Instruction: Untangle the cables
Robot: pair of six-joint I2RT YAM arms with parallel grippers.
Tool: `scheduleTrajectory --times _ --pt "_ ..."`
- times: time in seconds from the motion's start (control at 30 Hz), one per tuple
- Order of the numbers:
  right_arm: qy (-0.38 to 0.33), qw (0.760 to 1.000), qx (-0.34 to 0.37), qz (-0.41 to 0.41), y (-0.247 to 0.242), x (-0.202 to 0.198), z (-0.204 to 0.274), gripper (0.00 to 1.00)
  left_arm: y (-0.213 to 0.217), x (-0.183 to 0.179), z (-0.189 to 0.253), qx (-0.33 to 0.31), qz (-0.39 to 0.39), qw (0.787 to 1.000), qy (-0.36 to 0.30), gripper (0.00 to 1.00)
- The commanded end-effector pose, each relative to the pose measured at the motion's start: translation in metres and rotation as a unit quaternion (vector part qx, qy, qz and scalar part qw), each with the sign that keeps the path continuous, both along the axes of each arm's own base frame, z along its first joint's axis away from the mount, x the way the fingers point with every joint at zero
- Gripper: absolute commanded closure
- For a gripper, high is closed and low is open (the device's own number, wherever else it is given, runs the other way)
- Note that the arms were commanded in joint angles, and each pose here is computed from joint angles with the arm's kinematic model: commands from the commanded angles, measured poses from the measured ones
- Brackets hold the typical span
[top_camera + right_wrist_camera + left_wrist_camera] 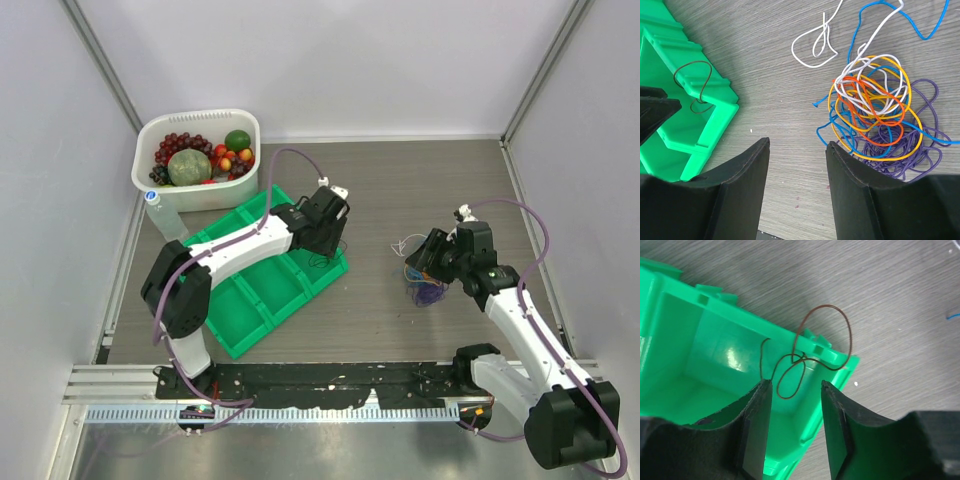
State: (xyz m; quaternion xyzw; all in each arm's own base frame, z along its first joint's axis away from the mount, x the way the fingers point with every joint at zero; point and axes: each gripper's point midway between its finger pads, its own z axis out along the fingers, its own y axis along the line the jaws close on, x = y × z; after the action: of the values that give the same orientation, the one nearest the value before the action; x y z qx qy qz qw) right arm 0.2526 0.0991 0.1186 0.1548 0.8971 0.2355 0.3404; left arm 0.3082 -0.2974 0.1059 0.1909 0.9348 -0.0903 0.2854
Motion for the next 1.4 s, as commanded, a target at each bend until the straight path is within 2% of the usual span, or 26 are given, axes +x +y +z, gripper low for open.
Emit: scheduleTrajectory --times 0.0,0.13,0.2,0.3,0.33,0.43,0.53,0.57,0.73,0.93,1.17,1.37 --pt "-0.02 0.999 0.006 0.025 0.006 -0.001 0.009 0.46 0.016 0.007 -0.007 0.042 0.021 0.999 -0.012 0.5" --pt "-0.021 0.999 0.012 0.036 0.01 -0.001 0.011 0.46 0.024 0.005 -0.028 0.053 0.038 0.998 -0.011 0.42" --pt "-0.018 0.999 0.011 0.038 0.01 -0.001 0.009 0.46 0.029 0.004 -0.036 0.057 0.043 0.997 -0.011 0.42" --pt "-0.013 0.999 0.014 0.041 0.011 -0.002 0.008 0.46 0.029 0.004 -0.044 0.062 0.043 0.997 -0.006 0.48" --pt "-0.012 0.999 0.014 0.041 0.011 -0.003 0.007 0.46 0.027 0.003 -0.048 0.064 0.039 0.997 -0.001 0.52" --pt "-0.014 0.999 0.009 0.036 0.009 -0.002 0.006 0.46 0.022 0.006 -0.045 0.055 0.03 0.998 -0.007 0.73" --pt "-0.009 0.999 0.005 0.034 0.008 -0.002 0.004 0.46 0.015 0.013 -0.03 0.037 0.027 0.999 -0.027 0.98" --pt "-0.01 0.999 0.003 0.032 0.007 0.0 0.005 0.46 0.013 0.013 -0.02 0.032 0.026 0.999 -0.032 1.0" --pt "-0.009 1.0 -0.002 0.026 0.004 -0.002 0.005 0.46 0.005 -0.001 0.047 -0.024 -0.008 0.997 -0.07 1.0" --pt "-0.027 0.999 0.004 0.028 0.005 -0.003 0.013 0.46 0.02 -0.022 0.103 -0.084 -0.001 0.991 -0.103 1.0" --pt "-0.027 0.999 0.004 0.023 0.004 -0.003 0.015 0.46 0.04 -0.023 0.083 -0.055 0.032 0.993 -0.104 1.0" --pt "-0.025 1.0 -0.007 0.008 -0.001 0.0 0.01 0.46 0.041 -0.005 0.06 -0.035 0.051 0.992 -0.112 1.0"
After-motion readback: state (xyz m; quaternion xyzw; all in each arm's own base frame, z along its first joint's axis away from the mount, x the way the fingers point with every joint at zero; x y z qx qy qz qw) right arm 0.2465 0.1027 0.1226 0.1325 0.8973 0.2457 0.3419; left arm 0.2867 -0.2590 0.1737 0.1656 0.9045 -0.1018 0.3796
